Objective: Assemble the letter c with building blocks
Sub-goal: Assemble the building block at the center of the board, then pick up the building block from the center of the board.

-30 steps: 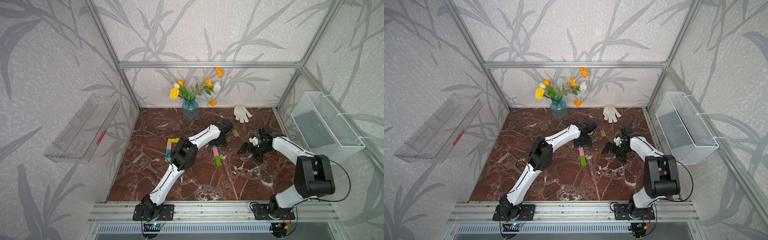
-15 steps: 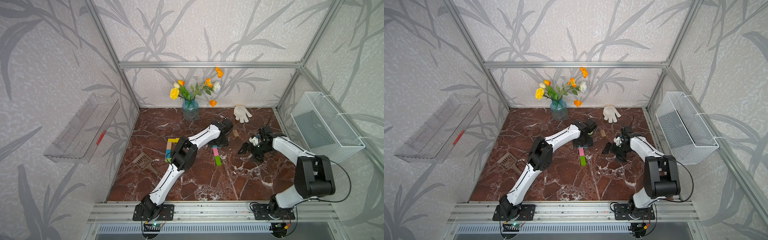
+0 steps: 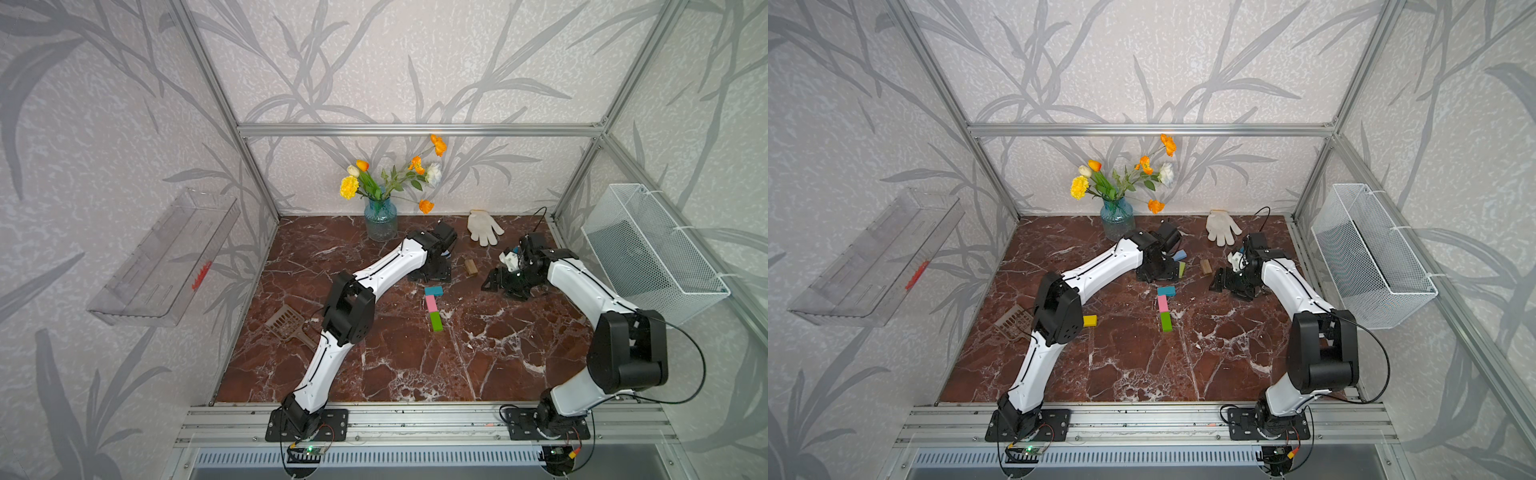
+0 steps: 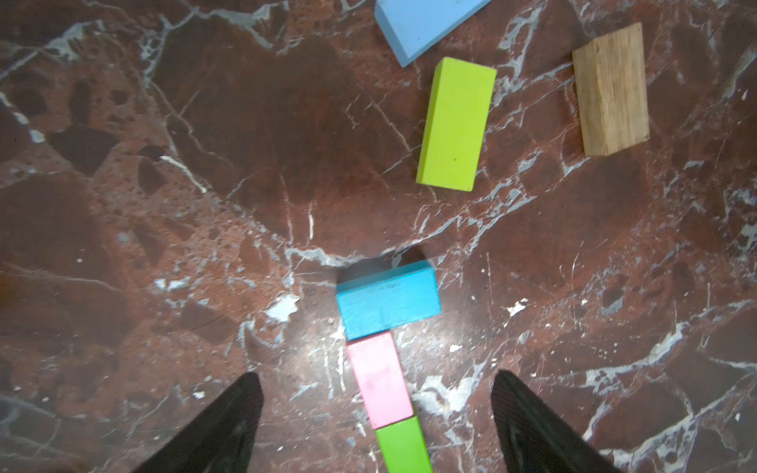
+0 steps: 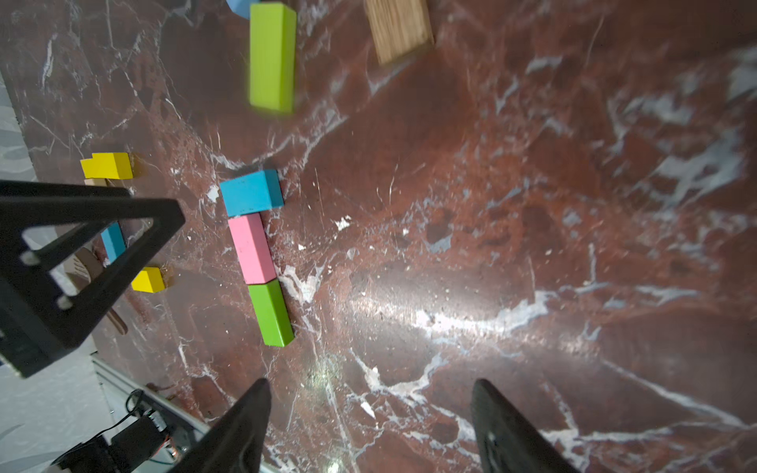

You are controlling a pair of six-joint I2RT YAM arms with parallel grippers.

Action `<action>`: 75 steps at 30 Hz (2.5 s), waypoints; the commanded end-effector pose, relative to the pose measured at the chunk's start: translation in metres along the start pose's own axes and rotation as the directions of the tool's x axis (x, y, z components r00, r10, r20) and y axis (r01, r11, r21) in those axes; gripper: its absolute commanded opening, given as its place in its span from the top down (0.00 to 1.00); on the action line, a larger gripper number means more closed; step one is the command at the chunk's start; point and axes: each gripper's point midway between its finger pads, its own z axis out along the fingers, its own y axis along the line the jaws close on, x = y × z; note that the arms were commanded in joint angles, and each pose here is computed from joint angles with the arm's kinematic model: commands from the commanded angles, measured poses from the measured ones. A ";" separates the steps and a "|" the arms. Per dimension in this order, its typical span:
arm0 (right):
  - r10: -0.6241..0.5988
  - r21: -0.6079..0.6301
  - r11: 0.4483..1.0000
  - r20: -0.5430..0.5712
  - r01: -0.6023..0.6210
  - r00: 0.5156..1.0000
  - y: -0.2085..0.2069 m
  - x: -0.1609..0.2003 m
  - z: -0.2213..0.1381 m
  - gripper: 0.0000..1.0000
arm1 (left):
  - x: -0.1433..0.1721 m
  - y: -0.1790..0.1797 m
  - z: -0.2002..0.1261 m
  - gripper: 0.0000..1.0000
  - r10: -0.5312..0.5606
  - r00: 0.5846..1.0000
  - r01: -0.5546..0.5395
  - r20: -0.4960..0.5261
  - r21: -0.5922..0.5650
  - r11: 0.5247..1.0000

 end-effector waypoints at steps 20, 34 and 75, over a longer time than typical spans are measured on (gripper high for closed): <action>-0.223 0.282 0.929 -0.089 0.240 0.971 -0.004 -0.094 0.065 0.43 | 0.013 0.054 -0.048 0.10 0.164 0.985 -0.173 0.059 0.253 0.952; -0.264 0.354 0.888 -0.130 0.294 0.956 -0.005 -0.107 0.102 0.48 | -0.004 0.038 -0.075 0.09 0.127 0.959 -0.222 0.253 0.393 0.892; -0.860 0.091 0.502 -0.057 0.860 0.507 0.058 0.022 0.031 0.98 | 0.019 0.050 -0.084 0.04 0.055 0.975 -0.151 0.215 0.458 0.876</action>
